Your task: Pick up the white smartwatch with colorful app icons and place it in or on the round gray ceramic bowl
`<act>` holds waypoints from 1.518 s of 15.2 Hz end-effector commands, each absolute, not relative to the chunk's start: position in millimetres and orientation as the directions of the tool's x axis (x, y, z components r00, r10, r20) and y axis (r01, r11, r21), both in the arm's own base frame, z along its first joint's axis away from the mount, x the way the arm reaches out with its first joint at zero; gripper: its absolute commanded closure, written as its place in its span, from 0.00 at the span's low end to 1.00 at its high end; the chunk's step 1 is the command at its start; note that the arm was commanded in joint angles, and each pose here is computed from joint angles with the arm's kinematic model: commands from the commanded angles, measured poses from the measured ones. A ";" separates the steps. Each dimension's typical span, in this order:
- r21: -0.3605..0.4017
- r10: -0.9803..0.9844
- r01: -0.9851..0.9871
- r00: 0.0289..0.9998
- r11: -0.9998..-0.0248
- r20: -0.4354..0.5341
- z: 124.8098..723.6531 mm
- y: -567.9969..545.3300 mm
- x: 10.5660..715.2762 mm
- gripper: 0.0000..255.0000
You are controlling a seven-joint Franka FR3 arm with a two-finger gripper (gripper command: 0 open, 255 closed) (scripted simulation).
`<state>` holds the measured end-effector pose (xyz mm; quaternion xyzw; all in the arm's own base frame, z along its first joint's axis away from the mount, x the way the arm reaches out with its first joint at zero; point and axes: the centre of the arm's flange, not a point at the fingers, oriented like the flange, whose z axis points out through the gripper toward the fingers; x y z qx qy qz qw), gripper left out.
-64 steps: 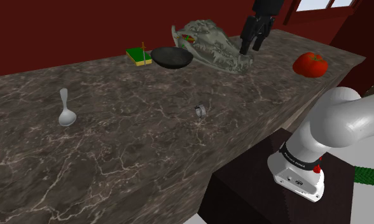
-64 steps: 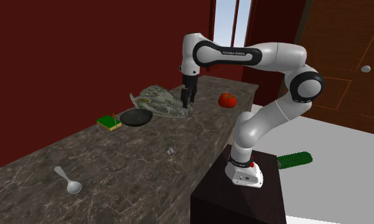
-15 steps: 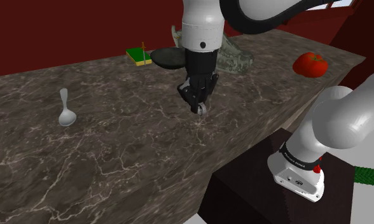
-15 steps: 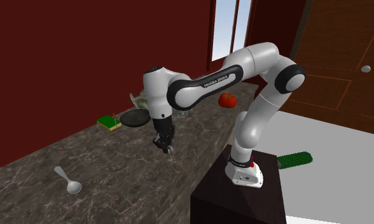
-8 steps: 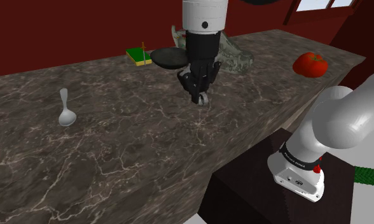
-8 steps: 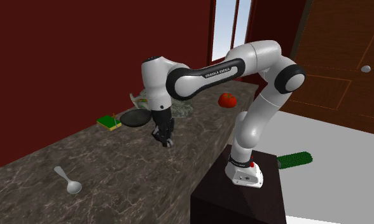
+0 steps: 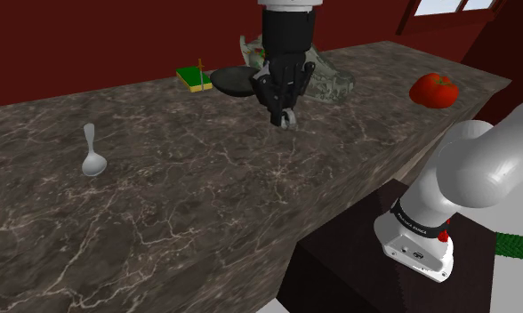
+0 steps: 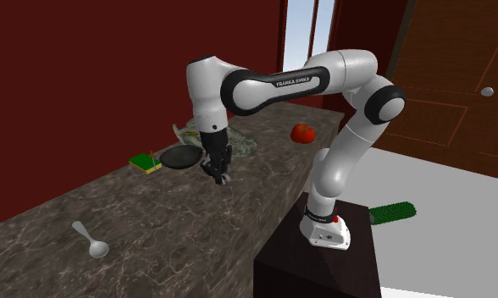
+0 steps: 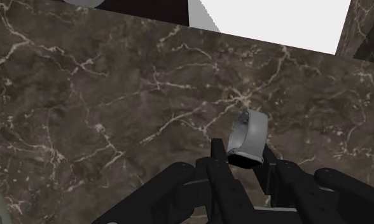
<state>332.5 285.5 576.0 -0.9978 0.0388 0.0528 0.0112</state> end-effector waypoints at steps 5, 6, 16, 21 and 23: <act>-0.018 -0.076 -0.079 0.991 -0.997 -0.107 605.6 286.2 332.2 1.00; -0.018 -0.076 -0.079 0.991 -0.997 -0.107 605.7 279.7 343.7 1.00; -0.018 -0.076 -0.079 0.991 -0.997 -0.107 606.7 214.6 458.5 1.00; -0.018 -0.076 -0.079 0.991 -0.997 -0.107 607.2 182.0 515.9 1.00; -0.018 -0.076 -0.079 0.991 -0.997 -0.107 607.3 169.0 538.9 1.00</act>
